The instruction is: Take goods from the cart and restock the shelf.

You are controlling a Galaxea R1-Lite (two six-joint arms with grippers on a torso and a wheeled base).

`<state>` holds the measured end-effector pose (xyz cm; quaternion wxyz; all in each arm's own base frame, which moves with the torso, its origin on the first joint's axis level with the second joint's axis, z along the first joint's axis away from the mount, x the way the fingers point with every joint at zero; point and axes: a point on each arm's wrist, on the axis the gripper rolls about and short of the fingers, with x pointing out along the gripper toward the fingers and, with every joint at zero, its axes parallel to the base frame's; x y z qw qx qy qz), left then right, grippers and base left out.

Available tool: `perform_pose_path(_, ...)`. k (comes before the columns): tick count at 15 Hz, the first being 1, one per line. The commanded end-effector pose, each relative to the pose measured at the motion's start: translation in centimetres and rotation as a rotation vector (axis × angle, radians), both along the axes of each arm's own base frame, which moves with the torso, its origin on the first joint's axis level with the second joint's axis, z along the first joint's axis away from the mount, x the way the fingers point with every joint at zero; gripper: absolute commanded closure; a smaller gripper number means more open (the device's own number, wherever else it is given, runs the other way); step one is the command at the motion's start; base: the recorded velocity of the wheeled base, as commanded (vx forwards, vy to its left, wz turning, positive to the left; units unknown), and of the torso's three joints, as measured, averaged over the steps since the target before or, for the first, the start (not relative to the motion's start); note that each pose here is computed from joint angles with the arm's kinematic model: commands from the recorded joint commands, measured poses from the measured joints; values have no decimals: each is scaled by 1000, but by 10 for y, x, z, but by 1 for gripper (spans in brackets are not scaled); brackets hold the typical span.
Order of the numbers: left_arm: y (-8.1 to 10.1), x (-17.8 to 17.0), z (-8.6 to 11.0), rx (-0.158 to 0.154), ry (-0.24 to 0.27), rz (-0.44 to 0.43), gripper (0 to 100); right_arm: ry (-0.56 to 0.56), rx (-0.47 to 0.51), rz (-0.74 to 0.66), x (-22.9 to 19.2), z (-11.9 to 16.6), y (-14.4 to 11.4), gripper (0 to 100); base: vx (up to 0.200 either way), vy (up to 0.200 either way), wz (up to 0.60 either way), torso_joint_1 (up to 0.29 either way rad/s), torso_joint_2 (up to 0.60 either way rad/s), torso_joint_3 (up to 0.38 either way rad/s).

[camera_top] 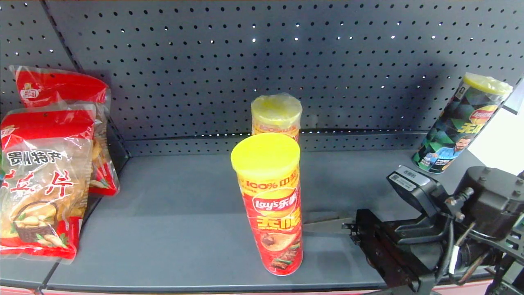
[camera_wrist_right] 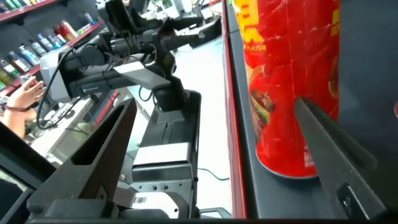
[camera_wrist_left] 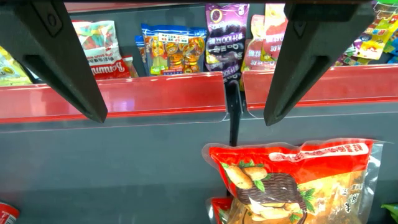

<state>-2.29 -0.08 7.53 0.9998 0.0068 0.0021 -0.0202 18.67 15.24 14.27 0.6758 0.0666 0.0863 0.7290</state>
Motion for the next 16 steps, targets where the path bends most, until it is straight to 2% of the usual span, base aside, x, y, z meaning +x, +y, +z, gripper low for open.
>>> perform_pose_path(1, 0, 0, 0, 0, 2, 1, 0, 19, -16, 1, 0, -6, 0, 0, 0, 0, 0, 0, 0, 0)
perform_pose_path(13, 0, 0, 0, 0, 2, -1, 0, 24, -24, 7, -3, -10, 0, 0, 0, 0, 0, 0, 0, 0)
perform_pose_path(16, 0, 0, 0, 0, 2, 1, 0, 3, -9, -25, -1, -3, -9, 0, 0, 0, 0, 0, 0, 0)
